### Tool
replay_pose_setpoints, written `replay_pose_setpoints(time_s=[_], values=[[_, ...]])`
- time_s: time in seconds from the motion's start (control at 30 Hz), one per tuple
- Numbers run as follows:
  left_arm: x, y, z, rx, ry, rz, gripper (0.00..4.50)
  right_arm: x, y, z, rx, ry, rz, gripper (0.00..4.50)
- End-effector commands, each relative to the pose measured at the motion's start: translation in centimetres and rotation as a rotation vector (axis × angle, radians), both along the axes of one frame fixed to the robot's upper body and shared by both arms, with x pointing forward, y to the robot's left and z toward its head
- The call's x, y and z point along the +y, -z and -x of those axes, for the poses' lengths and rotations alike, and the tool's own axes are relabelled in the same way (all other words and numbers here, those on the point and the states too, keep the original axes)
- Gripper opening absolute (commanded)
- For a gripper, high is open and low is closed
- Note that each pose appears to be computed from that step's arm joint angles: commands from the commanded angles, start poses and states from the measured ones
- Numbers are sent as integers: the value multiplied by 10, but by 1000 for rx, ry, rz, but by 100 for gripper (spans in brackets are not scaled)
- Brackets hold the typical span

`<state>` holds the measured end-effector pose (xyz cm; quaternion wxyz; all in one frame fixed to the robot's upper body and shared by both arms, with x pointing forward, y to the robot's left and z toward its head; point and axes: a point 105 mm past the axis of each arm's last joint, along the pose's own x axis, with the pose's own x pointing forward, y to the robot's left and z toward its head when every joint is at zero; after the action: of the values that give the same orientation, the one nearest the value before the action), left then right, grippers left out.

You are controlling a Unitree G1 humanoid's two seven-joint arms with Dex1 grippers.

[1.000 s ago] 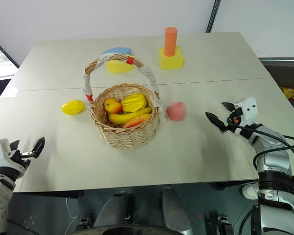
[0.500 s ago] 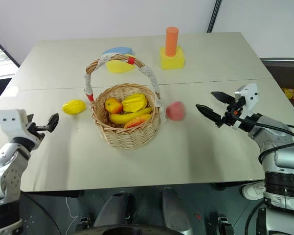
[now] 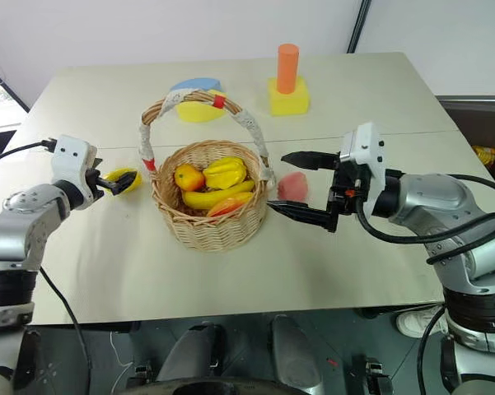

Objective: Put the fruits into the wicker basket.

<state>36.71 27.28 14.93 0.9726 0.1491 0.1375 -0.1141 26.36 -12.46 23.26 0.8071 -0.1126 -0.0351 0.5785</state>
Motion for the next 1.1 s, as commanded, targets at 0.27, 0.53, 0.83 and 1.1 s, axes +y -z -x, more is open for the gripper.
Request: replay_pose_setpoints(time_s=[0.27, 0.53, 0.83, 1.1], values=[[3, 1, -13, 143, 257, -128, 450, 9, -3, 13, -45, -49, -12, 442], [4, -4, -25, 122, 268, -137, 362, 6, -1, 16, -54, -38, -18, 450], [13, -2, -7, 80, 246, -112, 273, 8, -3, 14, -71, -36, -13, 450], [2, -38, 56, -163, 265, 146, 273, 7, -6, 9, -88, -25, -10, 450]])
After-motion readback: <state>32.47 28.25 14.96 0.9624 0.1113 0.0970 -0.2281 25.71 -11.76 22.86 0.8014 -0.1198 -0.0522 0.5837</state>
